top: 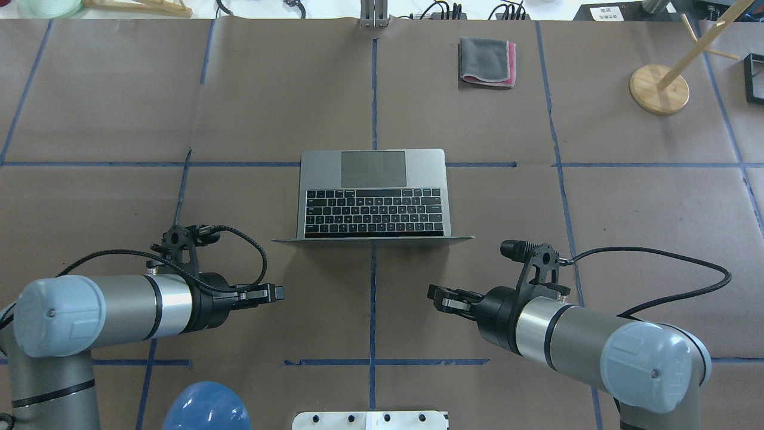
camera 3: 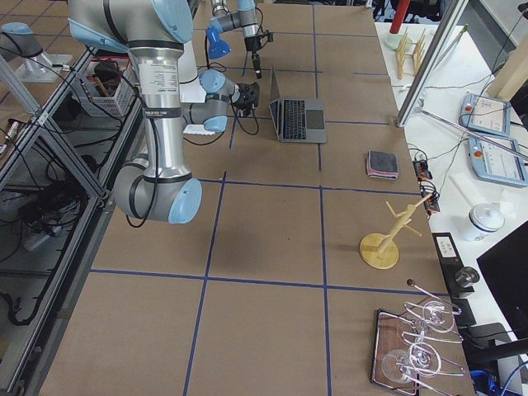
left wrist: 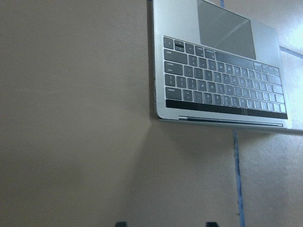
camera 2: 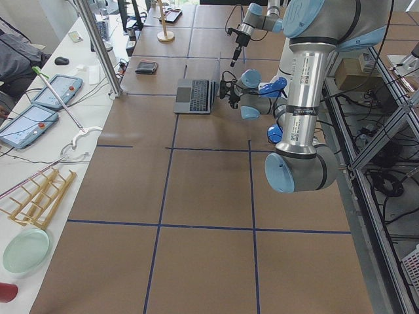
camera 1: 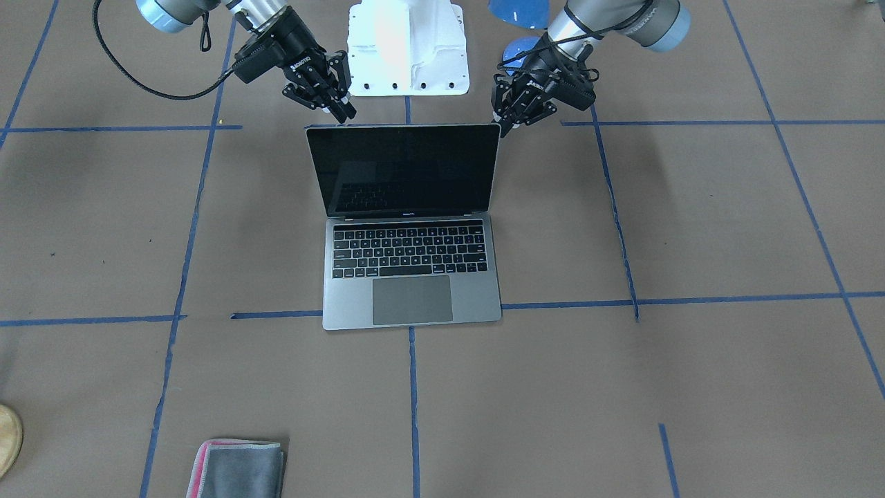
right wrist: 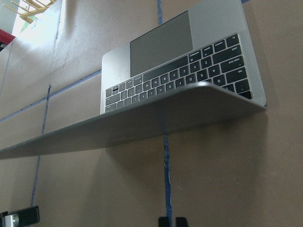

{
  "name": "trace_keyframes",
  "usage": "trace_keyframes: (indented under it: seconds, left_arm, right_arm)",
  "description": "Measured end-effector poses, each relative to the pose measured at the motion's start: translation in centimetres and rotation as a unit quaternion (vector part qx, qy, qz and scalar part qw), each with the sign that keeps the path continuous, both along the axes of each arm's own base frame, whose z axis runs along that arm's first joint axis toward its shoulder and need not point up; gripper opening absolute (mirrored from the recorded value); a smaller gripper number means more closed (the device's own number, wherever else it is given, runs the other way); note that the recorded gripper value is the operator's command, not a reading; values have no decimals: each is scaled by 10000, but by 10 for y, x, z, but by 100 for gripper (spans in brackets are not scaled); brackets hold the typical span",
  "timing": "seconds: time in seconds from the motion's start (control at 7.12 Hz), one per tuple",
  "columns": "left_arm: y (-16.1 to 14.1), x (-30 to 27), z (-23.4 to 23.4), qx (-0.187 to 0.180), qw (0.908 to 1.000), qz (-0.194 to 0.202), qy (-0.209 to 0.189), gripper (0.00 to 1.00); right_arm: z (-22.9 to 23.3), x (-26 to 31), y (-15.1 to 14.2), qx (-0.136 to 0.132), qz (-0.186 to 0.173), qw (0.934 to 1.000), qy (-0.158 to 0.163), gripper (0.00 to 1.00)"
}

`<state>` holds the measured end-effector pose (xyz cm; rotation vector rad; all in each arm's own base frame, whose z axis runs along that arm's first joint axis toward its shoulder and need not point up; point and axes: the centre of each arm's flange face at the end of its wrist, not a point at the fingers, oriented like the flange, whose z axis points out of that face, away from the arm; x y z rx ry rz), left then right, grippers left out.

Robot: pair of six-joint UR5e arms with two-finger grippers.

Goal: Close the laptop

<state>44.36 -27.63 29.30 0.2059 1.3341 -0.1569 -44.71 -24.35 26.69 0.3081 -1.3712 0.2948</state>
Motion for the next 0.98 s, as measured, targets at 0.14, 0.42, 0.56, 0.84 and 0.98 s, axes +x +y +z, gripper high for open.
trace_keyframes:
  seconds: [0.14, 0.42, 0.56, 0.84, 0.98]
  left_arm:
    - [7, 8, -8, 53, 10000, 30, 51, 3]
    - [11, 14, -23, 217, 9996, 60, 144, 3]
    - [8, 14, -29, 267, 9995, 30, 192, 3]
    - [-7, 8, -40, 317, 9991, -118, 274, 3]
    - [-14, 5, -43, 315, 9990, -186, 252, 2]
  right_arm:
    - [0, -1, -1, 1, 24, 10000, 0, 3]
    - [1, -2, -4, 16, 124, 9999, 28, 2]
    - [1, 1, -10, 24, 215, 9998, 38, 2]
    - [3, 9, -28, 27, 430, 9990, 65, 2]
    - [1, 12, -36, 27, 508, 9987, 62, 2]
